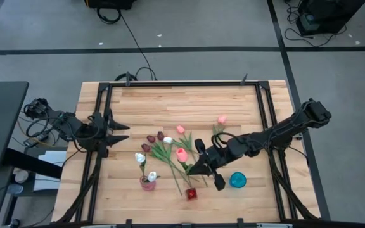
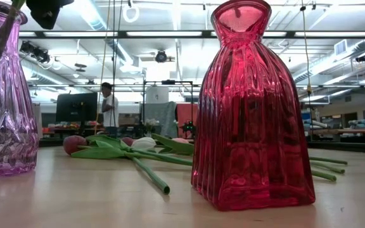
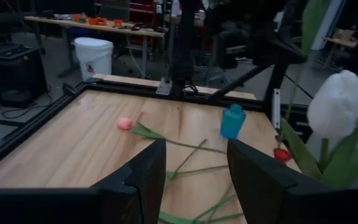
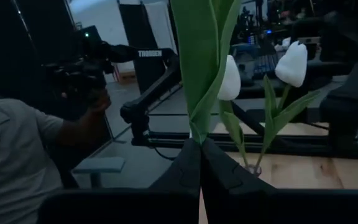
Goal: Sort flowers into vase by color
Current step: Put the middle pink flower into the red vase
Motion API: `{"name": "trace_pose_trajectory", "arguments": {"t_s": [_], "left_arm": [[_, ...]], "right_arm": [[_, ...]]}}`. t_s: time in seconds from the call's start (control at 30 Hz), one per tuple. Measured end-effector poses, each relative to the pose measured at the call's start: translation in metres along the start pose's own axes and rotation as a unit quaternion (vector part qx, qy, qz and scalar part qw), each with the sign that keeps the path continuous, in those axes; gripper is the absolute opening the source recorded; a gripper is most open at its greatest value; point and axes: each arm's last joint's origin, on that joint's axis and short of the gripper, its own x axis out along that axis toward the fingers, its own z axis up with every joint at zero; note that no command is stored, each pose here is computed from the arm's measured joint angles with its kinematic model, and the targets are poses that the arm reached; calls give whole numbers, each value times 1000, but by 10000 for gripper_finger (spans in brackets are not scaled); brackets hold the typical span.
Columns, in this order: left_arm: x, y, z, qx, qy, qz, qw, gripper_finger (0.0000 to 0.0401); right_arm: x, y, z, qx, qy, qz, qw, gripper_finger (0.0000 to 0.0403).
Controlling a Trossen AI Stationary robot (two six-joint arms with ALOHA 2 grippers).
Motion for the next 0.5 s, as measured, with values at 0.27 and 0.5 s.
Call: {"name": "trace_pose_trajectory", "arguments": {"t_s": [0.27, 0.5], "left_arm": [[0, 1, 1, -8, -10, 26, 1000, 177], [-1, 2, 3, -15, -16, 27, 999, 177]], "right_arm": [[12, 0, -15, 2, 3, 6, 1000, 9], [14, -3, -28, 3, 53, -6, 999, 22]]}}
